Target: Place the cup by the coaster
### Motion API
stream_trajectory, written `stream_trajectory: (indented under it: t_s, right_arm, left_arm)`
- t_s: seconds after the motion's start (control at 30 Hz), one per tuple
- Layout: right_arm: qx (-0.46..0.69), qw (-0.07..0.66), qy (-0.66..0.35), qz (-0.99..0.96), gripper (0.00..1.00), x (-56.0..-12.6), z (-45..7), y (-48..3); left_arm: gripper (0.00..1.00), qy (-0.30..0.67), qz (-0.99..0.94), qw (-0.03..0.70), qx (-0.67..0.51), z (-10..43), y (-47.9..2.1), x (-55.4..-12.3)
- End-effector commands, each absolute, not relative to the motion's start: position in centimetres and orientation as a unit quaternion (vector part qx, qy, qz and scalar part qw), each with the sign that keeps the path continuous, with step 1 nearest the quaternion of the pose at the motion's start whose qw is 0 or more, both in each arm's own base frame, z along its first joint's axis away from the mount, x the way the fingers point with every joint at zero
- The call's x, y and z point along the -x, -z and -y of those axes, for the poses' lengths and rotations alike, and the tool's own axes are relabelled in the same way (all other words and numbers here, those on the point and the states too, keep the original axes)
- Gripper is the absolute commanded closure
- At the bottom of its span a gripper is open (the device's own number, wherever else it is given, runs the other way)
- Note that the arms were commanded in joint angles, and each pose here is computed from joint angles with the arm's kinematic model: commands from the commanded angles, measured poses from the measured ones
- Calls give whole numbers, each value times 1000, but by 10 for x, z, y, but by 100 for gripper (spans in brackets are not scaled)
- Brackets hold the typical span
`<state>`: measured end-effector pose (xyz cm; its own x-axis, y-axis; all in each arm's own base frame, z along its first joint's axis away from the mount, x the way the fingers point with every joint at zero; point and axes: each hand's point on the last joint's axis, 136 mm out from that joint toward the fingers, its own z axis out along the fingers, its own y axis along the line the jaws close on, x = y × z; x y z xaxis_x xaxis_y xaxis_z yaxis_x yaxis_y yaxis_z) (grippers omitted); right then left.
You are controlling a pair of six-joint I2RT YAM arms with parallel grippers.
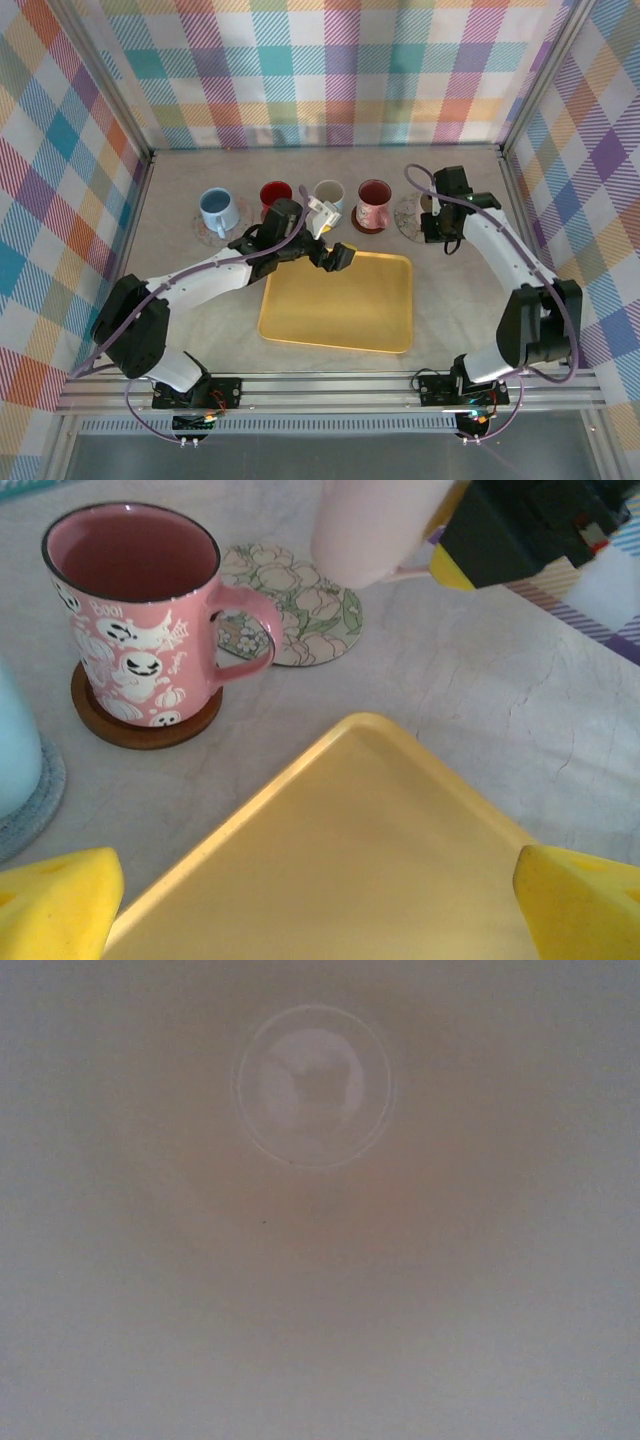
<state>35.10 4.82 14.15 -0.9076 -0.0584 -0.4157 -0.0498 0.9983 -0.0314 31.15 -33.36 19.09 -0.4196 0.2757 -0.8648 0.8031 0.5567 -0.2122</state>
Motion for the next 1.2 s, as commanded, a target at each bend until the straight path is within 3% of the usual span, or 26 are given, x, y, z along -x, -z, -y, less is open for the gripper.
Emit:
stream_trajectory:
  t_s: [0.0,0.43,1.17]
  right_arm:
    - [8,278,-11,-960,100,-393,-49,-162]
    - [10,232,-8,-973,100,-430,-43,-122]
    - [7,188,11,-982,98,-432,-32,-81]
  left_arm:
    - [0,319,-764,435,-353,346,-202,-319]
    - [0,320,-772,418,-357,357,-188,-319]
    - [0,300,-792,393,-358,351,-174,-308]
